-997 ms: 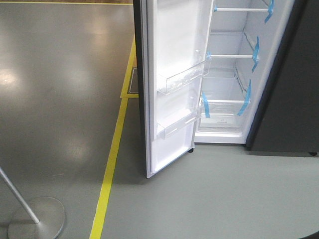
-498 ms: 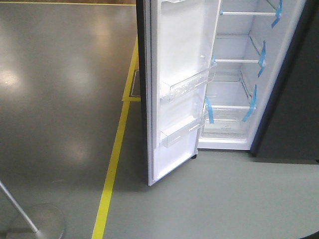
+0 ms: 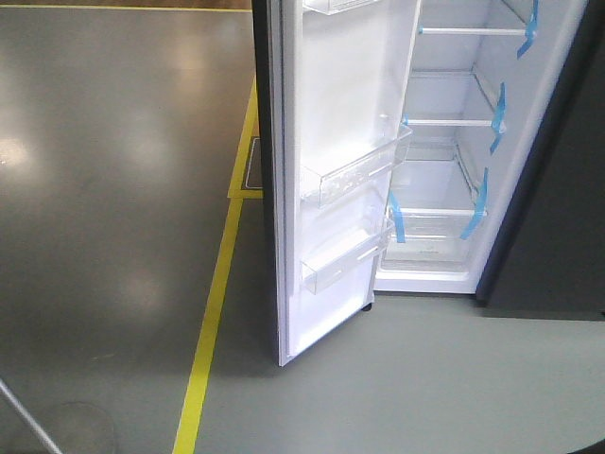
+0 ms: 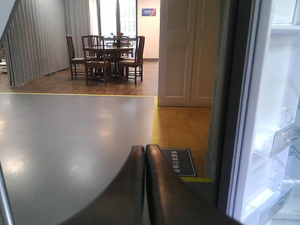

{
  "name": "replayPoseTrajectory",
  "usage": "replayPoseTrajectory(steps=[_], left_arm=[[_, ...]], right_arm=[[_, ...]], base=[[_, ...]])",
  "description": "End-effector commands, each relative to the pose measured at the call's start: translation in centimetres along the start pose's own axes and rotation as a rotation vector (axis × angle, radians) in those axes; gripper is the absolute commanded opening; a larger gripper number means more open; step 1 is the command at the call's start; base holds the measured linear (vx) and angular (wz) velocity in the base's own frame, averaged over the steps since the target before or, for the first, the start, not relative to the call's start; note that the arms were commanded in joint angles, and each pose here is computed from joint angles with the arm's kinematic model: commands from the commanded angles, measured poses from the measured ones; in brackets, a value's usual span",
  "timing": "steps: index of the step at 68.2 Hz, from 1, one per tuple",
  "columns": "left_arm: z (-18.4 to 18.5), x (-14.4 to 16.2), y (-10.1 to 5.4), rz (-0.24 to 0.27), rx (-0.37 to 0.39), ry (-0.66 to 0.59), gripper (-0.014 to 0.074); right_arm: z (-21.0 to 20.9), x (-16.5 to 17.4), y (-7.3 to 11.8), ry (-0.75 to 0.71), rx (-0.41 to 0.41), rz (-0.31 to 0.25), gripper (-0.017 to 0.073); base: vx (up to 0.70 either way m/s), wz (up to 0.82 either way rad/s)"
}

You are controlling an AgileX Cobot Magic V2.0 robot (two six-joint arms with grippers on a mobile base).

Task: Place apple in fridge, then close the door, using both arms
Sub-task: 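Drive closer to the refrigerator shelves, apple still in the right gripper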

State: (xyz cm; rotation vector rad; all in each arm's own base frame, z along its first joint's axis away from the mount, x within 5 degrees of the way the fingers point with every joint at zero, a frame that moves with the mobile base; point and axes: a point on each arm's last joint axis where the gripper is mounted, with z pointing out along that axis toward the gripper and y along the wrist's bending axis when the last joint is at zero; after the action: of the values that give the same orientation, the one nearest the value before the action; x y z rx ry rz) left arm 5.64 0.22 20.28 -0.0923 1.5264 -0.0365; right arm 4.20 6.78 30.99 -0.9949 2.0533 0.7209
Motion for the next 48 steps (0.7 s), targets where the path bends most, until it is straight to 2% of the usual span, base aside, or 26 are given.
replayPoseTrajectory(steps=[1,48], left_arm=[[-0.04,0.21,-0.02,-0.009,0.01,-0.061,-0.0006],[-0.04,0.21,-0.02,-0.009,0.01,-0.061,-0.0006]], right_arm=[[-0.39,-1.2,0.21,-0.078,-0.011,-0.001,0.0134],[-0.39,-1.2,0.21,-0.078,-0.011,-0.001,0.0134]], base=[[0.08,0.0],[0.07,0.0]])
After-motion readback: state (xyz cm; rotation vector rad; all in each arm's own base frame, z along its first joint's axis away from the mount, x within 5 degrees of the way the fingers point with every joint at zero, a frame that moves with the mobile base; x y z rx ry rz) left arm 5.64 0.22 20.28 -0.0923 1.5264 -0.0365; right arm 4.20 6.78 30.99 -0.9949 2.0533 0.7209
